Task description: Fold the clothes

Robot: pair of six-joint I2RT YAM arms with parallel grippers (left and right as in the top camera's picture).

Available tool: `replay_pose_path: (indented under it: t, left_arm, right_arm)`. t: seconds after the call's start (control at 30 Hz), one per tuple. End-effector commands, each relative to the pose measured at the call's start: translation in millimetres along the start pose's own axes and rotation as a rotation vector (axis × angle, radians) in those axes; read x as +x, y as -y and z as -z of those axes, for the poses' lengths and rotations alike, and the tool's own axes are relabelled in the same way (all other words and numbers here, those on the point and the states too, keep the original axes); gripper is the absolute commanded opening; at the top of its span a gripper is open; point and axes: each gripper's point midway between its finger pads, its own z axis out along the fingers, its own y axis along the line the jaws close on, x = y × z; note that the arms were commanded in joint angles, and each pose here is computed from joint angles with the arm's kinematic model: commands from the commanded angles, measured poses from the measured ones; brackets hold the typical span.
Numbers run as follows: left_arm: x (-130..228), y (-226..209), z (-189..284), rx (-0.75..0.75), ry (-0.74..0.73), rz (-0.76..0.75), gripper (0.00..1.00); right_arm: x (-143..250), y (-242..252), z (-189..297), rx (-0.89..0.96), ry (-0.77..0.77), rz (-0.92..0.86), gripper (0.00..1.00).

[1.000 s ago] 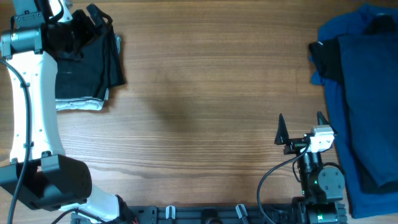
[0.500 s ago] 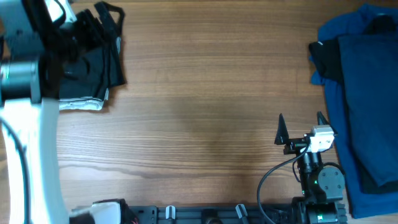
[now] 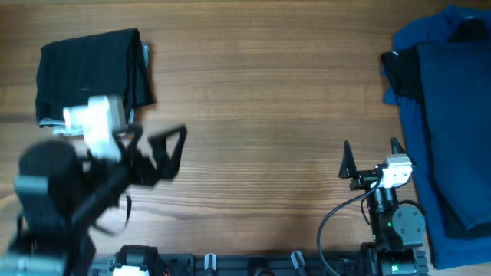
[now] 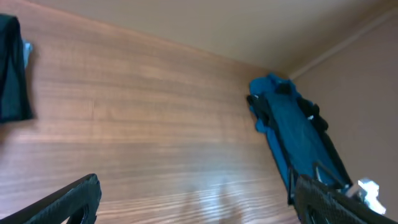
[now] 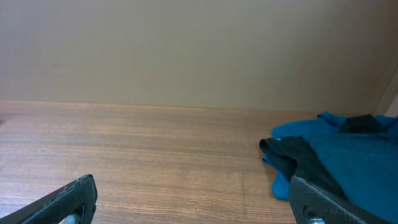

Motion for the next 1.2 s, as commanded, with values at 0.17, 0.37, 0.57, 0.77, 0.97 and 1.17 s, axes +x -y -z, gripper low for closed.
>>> replay_pose_path:
  t: [0.17, 0.37, 0.57, 0.77, 0.97, 1.17]
  left_arm:
    - [81, -50, -5, -0.053, 0.037, 0.006, 1.0]
    - [92, -69, -33, -0.014, 0.145, -0.038, 1.0]
    - [78, -74, -50, 0.07, 0.392, -0.143, 1.0]
    - [78, -81, -57, 0.097, 0.509, -0.184, 1.0]
    - [83, -98, -63, 0.029, 0.547, -0.162, 1.0]
    - [88, -110, -66, -0.013, 0.561, -0.148, 1.0]
  right_arm:
    - [-3, -2, 1, -0.012, 0.014, -0.004, 0.99]
    - [-3, -2, 1, -0.012, 0.014, -0.005, 1.0]
    - [-3, -2, 1, -0.012, 0.014, -0.004, 0.99]
    - [-3, -2, 1, -0.012, 0.014, -0.004, 1.0]
    - [-3, -2, 1, -0.012, 0.014, -0.004, 1.0]
    - [-3, -2, 1, -0.012, 0.014, -0.004, 0.99]
